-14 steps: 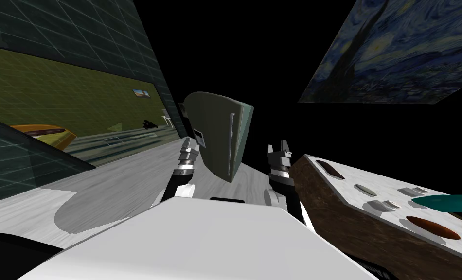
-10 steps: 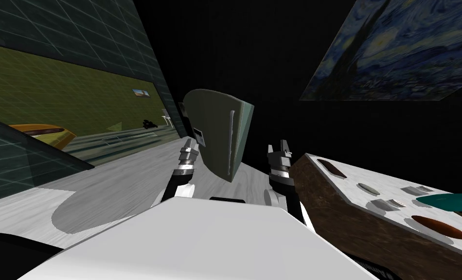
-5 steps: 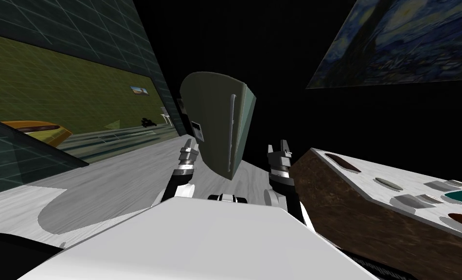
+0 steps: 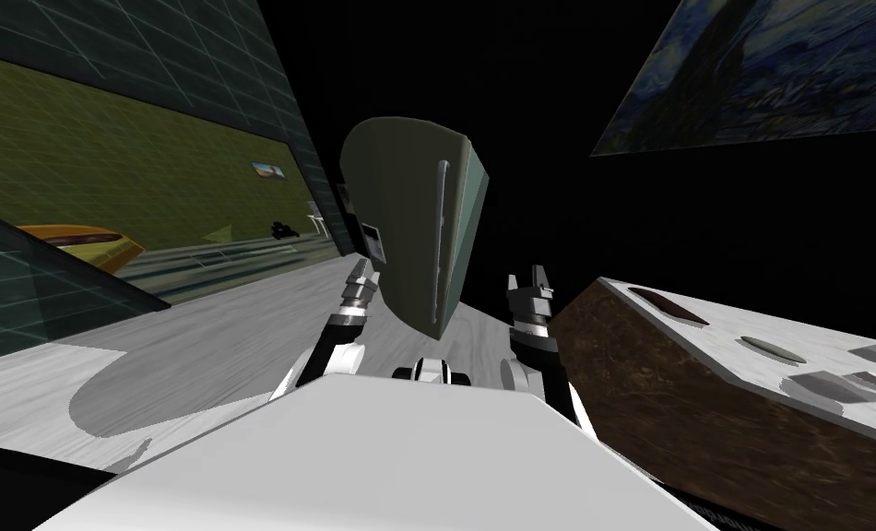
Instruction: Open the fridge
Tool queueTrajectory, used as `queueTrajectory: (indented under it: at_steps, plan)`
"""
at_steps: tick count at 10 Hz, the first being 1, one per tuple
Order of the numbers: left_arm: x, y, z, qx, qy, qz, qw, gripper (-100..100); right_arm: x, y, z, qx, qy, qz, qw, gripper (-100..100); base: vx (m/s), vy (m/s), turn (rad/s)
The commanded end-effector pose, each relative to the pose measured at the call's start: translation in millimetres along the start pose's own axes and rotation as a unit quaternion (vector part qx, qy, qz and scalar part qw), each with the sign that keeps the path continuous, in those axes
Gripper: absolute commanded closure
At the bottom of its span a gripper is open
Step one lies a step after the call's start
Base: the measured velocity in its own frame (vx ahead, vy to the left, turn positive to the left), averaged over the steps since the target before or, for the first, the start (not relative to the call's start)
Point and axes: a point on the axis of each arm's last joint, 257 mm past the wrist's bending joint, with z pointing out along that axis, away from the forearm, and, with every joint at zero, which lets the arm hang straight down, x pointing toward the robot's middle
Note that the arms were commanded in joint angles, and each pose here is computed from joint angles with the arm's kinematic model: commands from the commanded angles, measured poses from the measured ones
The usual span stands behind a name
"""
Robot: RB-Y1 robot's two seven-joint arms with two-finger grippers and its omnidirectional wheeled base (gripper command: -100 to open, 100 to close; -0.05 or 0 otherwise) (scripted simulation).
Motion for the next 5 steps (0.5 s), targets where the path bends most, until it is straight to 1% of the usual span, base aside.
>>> queueTrajectory:
  at_steps: [1, 2, 4, 5]
  plan:
    - [-5.1, 3.6, 20.2, -0.008, 0.013, 0.021, 0.9997, -100, 0.0, 0, 0.0, 0.000, 0.000, 0.000, 1.0000, 0, 0.016, -0.062, 0.047]
    - [-5.2, 5.9, 21.2, -0.013, 0.013, 0.021, 0.9996, -100, 0.0, 0, 0.0, 0.000, 0.000, 0.000, 1.0000, 0, 0.014, -0.044, 0.023]
    - [-13.6, 5.4, 41.2, -0.016, 0.012, 0.034, 0.9992, -100, 0.0, 0, 0.0, 0.000, 0.000, 0.000, 1.0000, 0, 0.012, -0.044, 0.074]
    - [-13.6, 8.3, 43.8, -0.023, 0.011, 0.033, 0.9991, -100, 0.0, 0, 0.0, 0.000, 0.000, 0.000, 1.0000, 0, 0.012, -0.041, 0.024]
